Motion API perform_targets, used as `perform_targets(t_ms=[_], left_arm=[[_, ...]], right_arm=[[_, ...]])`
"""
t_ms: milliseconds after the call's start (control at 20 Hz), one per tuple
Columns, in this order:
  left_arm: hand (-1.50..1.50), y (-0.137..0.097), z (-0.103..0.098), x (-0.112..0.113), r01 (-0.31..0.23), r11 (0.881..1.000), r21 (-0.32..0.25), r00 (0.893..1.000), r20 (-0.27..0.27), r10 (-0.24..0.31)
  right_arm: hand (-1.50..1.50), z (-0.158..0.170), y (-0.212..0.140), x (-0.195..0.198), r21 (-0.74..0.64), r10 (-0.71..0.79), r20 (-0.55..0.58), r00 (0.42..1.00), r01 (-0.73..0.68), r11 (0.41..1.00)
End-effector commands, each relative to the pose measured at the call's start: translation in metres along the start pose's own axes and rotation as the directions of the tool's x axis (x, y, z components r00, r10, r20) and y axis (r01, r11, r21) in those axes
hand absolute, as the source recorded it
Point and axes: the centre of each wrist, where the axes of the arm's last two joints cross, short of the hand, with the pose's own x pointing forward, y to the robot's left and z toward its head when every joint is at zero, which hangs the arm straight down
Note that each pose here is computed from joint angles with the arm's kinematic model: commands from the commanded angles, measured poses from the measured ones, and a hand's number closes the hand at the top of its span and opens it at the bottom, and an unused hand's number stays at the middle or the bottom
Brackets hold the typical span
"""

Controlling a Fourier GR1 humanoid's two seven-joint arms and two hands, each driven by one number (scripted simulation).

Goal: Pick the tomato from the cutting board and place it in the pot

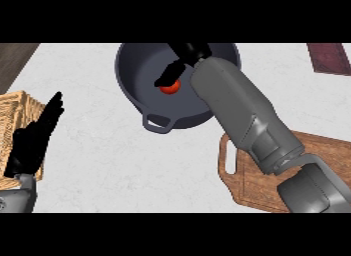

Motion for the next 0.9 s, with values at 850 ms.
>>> perform_targets(t_ms=[850], left_arm=[[0.00,0.014,0.018,-0.019,-0.011,0.998,0.054,0.998,-0.060,0.014]], right_arm=[[-1.50,0.024,-0.060,-0.054,-0.054,-0.587,0.064,0.807,0.591,0.805]])
